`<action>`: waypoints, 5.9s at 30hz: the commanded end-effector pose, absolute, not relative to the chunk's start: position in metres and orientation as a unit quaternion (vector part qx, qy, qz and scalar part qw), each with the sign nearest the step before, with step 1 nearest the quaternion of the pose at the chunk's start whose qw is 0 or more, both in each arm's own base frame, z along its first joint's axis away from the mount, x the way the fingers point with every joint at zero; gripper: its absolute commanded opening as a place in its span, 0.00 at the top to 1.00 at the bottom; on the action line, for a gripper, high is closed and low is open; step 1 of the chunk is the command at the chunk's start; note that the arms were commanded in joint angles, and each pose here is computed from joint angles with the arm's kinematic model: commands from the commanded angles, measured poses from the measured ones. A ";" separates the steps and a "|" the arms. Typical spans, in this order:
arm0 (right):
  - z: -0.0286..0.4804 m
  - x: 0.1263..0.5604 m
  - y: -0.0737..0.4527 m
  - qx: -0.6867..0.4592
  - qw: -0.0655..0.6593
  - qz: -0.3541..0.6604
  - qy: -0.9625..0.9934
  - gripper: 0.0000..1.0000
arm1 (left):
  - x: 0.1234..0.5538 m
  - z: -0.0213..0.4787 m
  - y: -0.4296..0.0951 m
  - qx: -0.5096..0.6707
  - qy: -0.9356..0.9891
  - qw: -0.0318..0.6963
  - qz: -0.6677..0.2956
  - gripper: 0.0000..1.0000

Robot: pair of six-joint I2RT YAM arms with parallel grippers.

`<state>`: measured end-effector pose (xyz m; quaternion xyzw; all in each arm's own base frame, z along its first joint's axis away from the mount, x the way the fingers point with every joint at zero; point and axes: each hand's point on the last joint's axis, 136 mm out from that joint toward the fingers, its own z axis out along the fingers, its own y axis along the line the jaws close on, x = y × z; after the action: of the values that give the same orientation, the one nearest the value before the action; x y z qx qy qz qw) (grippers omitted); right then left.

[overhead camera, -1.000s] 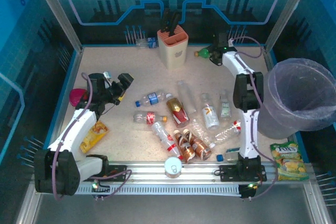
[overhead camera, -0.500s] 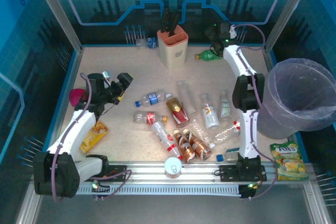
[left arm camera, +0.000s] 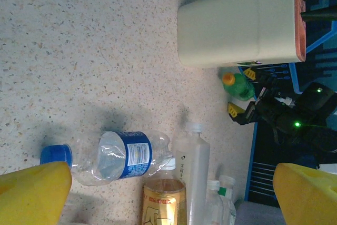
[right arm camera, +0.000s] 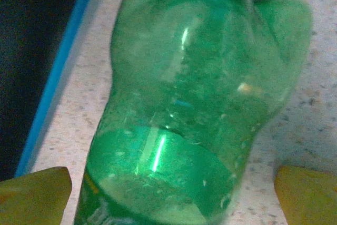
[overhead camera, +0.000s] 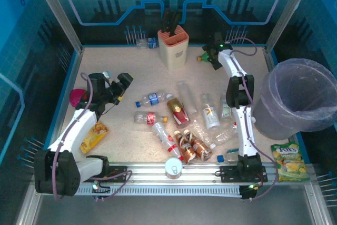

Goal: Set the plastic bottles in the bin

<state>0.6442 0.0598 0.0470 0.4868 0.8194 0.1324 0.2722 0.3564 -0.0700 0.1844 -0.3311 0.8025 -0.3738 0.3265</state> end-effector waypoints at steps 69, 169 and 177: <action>0.318 0.217 -0.186 0.382 0.277 -0.173 0.865 0.61 | 0.599 0.151 -0.098 -0.361 0.787 0.295 -0.404 0.06; 0.375 0.239 -0.071 0.294 0.437 0.162 0.835 0.02 | 0.727 -0.013 -0.031 -0.638 0.619 0.329 -0.319 0.58; 0.378 0.236 -0.068 0.291 0.440 0.164 0.834 0.03 | 0.723 0.034 -0.029 -0.592 0.640 0.359 -0.335 0.63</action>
<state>0.2389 -0.0700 0.3759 0.2911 0.8352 0.1647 0.4366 0.7428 -0.0419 0.0569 -0.5887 0.6023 -0.3815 0.3809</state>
